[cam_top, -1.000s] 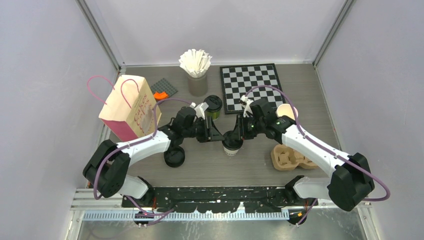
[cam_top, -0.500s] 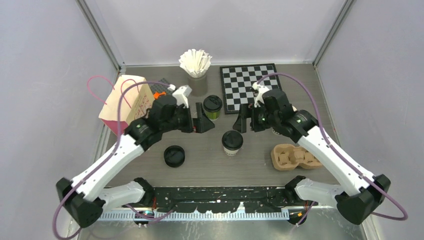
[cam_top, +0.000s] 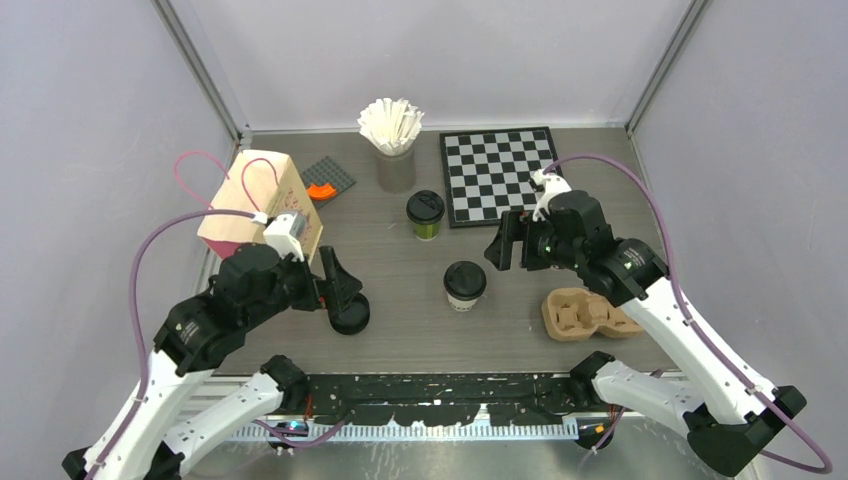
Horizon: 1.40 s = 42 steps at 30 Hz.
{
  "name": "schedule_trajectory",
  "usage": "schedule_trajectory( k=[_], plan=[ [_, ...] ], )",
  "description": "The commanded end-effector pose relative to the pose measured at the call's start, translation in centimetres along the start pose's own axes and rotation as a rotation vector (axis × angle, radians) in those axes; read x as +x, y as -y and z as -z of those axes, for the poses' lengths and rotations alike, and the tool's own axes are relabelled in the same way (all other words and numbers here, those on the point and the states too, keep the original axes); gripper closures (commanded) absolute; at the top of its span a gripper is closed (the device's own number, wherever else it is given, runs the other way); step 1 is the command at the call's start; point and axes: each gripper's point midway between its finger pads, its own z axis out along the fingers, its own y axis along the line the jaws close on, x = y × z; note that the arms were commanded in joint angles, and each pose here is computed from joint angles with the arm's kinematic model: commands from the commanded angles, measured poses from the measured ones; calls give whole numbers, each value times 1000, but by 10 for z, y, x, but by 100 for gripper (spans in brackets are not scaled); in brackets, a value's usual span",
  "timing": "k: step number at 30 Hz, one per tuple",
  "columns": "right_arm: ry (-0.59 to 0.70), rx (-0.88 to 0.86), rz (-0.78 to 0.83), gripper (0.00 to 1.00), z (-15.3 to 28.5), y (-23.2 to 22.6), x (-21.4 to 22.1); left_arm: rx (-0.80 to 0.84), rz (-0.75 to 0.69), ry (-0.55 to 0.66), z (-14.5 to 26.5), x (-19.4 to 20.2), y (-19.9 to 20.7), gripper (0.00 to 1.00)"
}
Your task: Pack the takeout coffee
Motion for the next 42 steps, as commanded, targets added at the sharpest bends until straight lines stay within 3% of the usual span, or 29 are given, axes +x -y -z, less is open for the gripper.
schedule_trajectory(
  k=[1, 8, 12, 20, 23, 27, 35, 42],
  plan=[
    [16, -76, 55, 10, -10, -15, 1, -60, -26, -36, 9, 16, -18, 0],
    [50, -2, 154, 11, -38, -17, -14, -20, -62, 8, 7, 11, -15, 1],
    [93, 22, 236, 8, -52, -18, -36, -40, -100, 69, 9, -14, -11, 1],
    [120, -28, 333, 4, -53, -33, -48, -65, -43, 195, 7, -66, 7, 2],
    [124, -40, 386, 1, -53, -36, -41, -169, -21, 175, 8, -83, 2, 2],
    [130, -110, 431, 1, -48, -51, -29, -310, 28, 71, 12, -72, -14, 2],
    [8, -53, 568, 1, -71, -40, 16, -281, 85, 64, 14, -58, -15, 2],
    [-70, -14, 625, 1, -93, -34, 39, -242, 37, 19, 12, -63, -2, 2]
  ],
)
